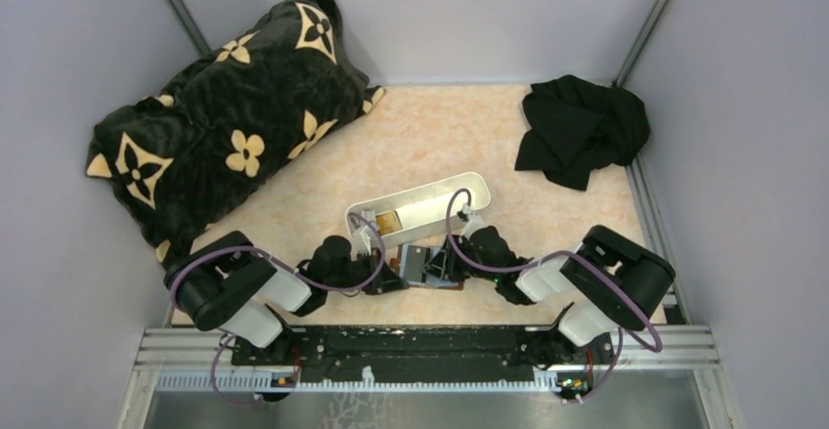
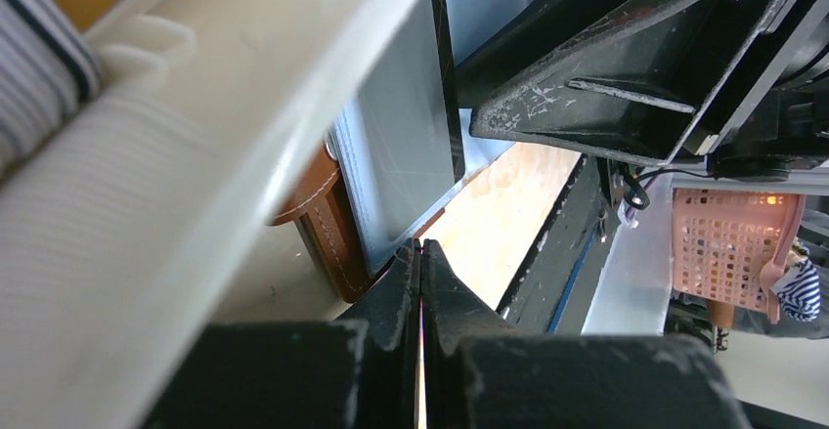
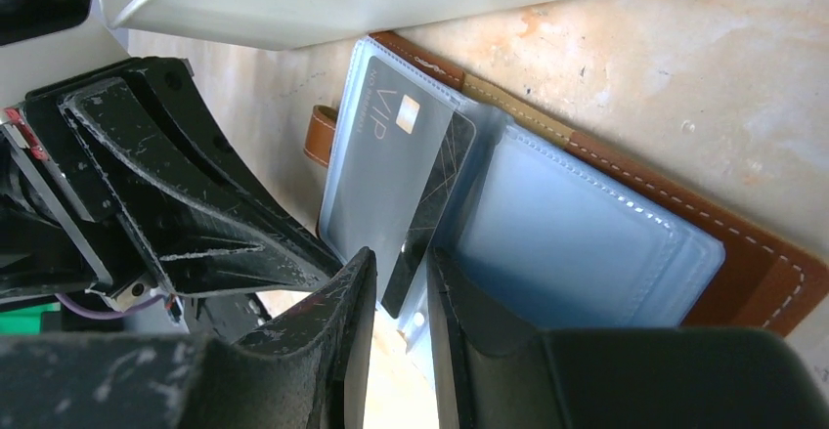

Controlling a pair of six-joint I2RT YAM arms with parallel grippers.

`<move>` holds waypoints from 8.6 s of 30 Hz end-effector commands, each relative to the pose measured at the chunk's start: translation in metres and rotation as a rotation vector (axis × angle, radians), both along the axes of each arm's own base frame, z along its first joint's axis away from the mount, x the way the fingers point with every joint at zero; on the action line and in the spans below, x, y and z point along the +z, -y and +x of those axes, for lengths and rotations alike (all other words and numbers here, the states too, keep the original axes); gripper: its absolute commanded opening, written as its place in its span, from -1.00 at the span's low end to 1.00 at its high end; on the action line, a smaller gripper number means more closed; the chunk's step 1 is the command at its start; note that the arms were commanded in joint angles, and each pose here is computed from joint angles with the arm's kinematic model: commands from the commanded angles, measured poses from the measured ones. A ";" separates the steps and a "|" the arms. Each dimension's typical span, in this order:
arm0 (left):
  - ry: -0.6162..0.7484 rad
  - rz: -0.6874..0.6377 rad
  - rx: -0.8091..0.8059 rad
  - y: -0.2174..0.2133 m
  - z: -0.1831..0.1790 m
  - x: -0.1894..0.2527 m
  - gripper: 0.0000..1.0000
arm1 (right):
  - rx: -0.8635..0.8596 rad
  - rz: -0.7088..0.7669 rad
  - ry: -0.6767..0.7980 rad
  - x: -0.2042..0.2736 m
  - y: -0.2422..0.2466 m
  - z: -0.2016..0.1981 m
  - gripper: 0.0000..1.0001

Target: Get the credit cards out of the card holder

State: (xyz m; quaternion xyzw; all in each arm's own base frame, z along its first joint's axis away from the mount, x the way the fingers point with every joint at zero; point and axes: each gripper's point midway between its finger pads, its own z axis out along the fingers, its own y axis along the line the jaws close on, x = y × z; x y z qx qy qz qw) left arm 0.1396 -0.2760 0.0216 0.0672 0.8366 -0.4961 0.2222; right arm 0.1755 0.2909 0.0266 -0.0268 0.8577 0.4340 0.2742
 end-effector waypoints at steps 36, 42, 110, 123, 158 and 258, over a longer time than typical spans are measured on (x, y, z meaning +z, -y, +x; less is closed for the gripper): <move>0.204 0.107 0.067 -0.016 0.035 0.044 -0.85 | 0.128 0.375 0.098 0.034 -0.047 0.008 -0.56; 0.151 0.112 0.169 -0.033 0.036 0.031 -0.87 | 0.130 0.385 0.086 0.031 -0.050 0.009 -0.56; 0.077 0.201 0.208 -0.048 0.033 -0.005 -0.97 | 0.176 0.437 0.081 0.046 -0.047 0.003 -0.36; 0.082 0.199 0.214 -0.047 0.035 -0.001 -0.97 | 0.131 0.422 0.073 0.041 -0.022 0.005 -0.40; 0.316 -0.127 0.079 -0.011 0.035 0.131 0.17 | 0.200 0.177 0.204 0.116 0.015 -0.013 -1.00; 0.265 0.246 0.650 -0.157 0.128 0.185 -1.00 | 0.294 -0.598 0.313 0.072 -0.163 0.116 -1.00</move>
